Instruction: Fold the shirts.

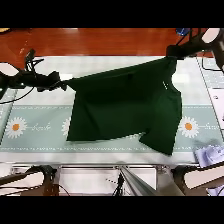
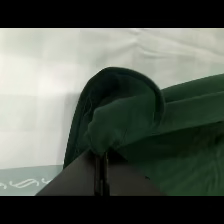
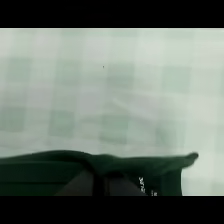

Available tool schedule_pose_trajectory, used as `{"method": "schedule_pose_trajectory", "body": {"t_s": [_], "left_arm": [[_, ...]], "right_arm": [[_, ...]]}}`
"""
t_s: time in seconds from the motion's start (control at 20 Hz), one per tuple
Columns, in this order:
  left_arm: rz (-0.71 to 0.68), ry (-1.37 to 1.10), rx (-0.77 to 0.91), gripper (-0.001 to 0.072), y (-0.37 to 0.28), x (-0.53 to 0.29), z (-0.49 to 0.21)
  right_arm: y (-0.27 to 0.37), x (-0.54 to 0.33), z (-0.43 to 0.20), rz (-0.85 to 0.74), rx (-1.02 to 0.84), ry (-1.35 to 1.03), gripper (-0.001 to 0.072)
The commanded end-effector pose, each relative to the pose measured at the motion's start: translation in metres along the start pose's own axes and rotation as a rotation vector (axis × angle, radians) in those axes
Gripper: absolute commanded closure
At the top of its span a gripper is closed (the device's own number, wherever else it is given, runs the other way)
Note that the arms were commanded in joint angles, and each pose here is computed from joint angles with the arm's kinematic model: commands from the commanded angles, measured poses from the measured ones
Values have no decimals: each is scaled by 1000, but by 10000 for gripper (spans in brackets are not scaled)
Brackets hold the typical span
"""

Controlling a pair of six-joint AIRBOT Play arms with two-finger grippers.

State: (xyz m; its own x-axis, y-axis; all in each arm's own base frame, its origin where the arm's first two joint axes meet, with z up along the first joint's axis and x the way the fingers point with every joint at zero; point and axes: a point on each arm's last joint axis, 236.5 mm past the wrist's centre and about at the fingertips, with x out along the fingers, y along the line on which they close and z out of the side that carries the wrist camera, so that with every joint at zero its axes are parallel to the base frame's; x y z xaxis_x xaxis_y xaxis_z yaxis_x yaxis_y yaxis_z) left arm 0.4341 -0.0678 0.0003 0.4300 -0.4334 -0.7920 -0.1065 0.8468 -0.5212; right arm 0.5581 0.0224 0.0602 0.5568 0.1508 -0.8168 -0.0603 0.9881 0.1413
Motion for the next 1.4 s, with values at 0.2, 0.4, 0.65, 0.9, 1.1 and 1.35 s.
{"method": "schedule_pose_trajectory", "body": {"t_s": [0.2,0.4,0.65,0.9,1.1,1.35], "left_arm": [[-53,164,32,209,1,-4,-22],[132,437,19,225,57,-49,-79],[117,545,-32,213,65,-52,-150],[62,703,-80,161,73,-45,-228],[6,704,-136,162,66,-29,-250],[-15,673,-114,162,52,-9,-251]], "right_arm": [[-12,-30,-44,-37,-139,196,323],[-82,-119,-68,-266,-82,286,291],[-122,-158,-140,-147,190,360,159],[-125,-133,-228,-13,385,363,161],[-116,-109,-259,27,418,374,168],[-111,-105,-253,58,430,344,168]]}}
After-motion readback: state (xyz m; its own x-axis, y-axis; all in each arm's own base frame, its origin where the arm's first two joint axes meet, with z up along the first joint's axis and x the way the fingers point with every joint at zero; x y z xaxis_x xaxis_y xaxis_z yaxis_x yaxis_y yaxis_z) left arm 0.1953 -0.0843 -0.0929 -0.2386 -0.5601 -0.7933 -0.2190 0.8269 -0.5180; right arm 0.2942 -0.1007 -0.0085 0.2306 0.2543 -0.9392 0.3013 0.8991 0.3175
